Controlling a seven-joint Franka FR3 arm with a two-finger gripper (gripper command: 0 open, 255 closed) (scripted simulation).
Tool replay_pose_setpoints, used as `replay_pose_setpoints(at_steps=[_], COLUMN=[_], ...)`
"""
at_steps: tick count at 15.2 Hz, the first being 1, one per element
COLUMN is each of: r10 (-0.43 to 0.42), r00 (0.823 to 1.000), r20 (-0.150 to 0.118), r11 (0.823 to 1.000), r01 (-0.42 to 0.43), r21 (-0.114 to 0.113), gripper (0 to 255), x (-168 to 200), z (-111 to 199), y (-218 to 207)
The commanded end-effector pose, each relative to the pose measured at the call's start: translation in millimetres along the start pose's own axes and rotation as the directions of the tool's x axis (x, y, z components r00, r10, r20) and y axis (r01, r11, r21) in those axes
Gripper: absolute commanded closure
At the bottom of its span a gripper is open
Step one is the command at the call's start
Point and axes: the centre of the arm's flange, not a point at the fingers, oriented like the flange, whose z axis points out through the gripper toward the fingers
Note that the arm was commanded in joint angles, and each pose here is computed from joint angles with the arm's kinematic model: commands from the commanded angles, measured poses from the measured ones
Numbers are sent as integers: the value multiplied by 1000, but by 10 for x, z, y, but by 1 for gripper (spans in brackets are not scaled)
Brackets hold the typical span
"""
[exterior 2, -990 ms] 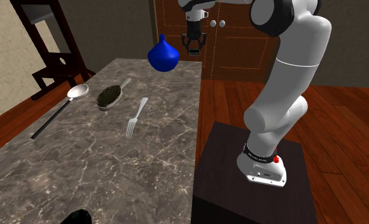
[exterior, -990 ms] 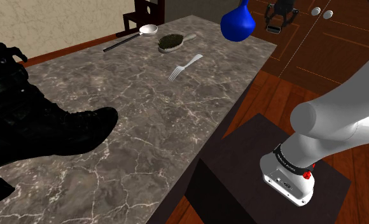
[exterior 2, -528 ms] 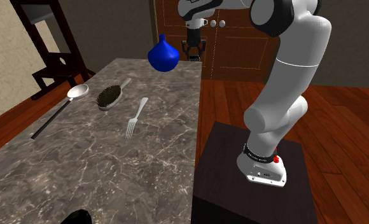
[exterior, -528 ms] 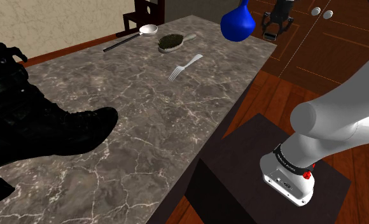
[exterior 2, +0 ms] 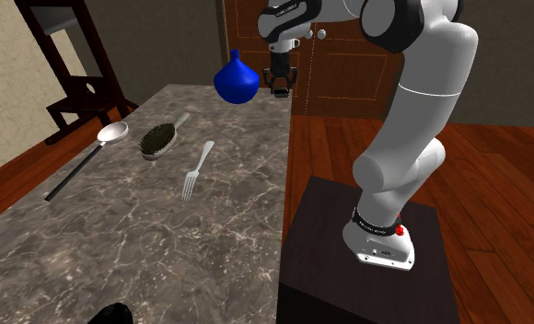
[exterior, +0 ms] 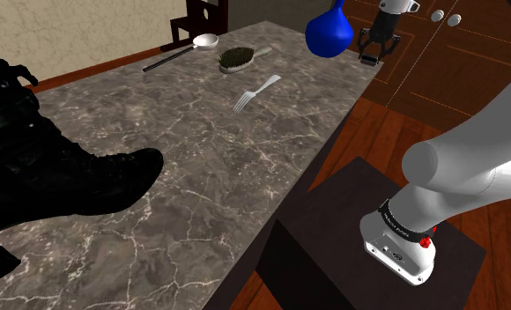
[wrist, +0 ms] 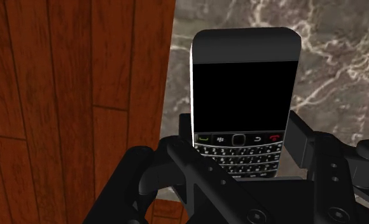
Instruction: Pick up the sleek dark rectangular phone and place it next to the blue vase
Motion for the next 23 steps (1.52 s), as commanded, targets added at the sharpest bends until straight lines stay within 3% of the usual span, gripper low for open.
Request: replay_pose_setpoints(at_steps=[1,6,7,12,16,23], r10=[0,0,0,0,0,0], r00=[1000,1000,1000,1000,1000,1000], r20=[-1,-1,-1,-1,-1,-1], r11=[1000,1000,1000,1000,1000,1000], r01=[0,0,0,0,0,0], r21=[0,0,0,0,0,0], gripper=[255,255,0,0,0,0], x=[0,0,0,0,0,0], z=[23,23,23,23,-477,-477], y=[-1,-1,-1,-1,-1,-1])
